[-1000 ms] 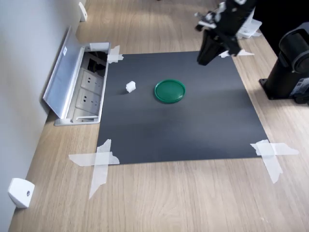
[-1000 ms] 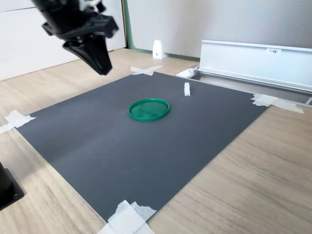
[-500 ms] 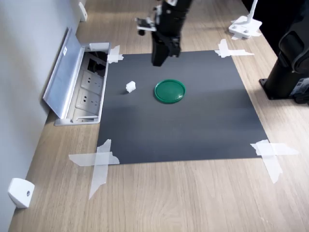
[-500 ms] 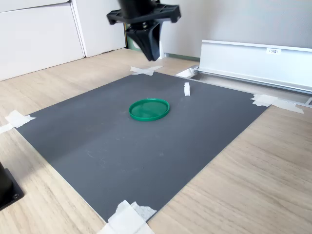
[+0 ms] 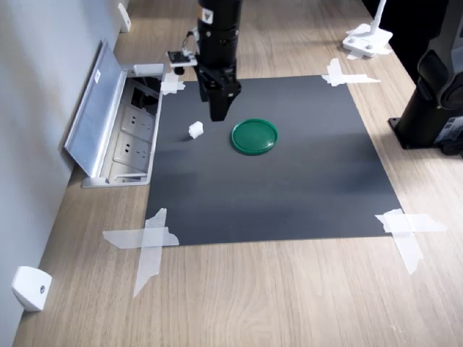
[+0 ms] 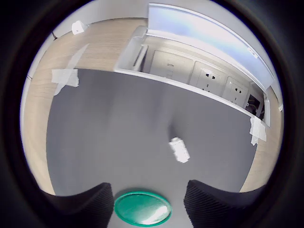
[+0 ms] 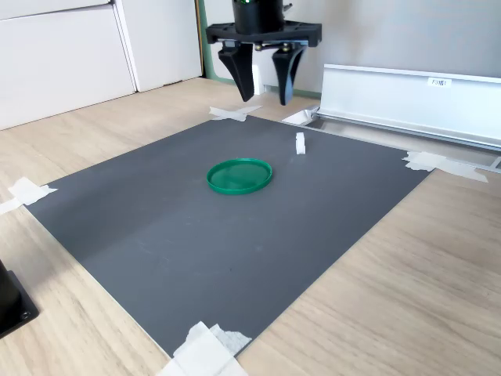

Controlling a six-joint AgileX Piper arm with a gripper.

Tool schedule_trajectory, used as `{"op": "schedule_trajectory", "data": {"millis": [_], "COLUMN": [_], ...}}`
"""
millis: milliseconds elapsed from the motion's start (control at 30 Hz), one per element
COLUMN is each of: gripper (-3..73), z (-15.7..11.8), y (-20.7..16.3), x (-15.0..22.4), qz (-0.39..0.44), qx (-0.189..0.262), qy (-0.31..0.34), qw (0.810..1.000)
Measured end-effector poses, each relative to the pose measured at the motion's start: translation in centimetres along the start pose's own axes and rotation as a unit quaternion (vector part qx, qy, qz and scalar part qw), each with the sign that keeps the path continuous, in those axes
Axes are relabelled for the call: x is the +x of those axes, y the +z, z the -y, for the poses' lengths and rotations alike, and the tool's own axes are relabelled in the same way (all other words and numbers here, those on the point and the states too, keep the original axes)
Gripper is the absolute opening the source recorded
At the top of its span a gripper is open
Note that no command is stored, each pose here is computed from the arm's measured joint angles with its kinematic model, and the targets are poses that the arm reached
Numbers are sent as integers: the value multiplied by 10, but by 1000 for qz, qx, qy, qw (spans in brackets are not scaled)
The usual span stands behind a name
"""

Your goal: Grasp a white terminal and put it on the green lid.

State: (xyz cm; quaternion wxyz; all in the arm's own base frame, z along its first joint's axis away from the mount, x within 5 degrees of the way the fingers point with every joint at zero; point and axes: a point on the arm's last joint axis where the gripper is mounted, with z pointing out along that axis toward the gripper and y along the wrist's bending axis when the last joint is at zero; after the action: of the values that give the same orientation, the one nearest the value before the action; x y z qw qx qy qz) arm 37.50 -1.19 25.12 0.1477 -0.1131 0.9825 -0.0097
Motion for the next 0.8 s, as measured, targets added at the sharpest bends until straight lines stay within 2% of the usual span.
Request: {"op": "schedule_trajectory", "data": {"millis": [200, 500, 800], "gripper": [659, 659, 661], "z": [25, 26, 27], "y": [15, 46, 71], "x": [-4, -12, -14], "qz": [-17, -35, -45], "qx": [4, -26, -32], "qy": [4, -22, -26], "qw": [1000, 999, 998]}}
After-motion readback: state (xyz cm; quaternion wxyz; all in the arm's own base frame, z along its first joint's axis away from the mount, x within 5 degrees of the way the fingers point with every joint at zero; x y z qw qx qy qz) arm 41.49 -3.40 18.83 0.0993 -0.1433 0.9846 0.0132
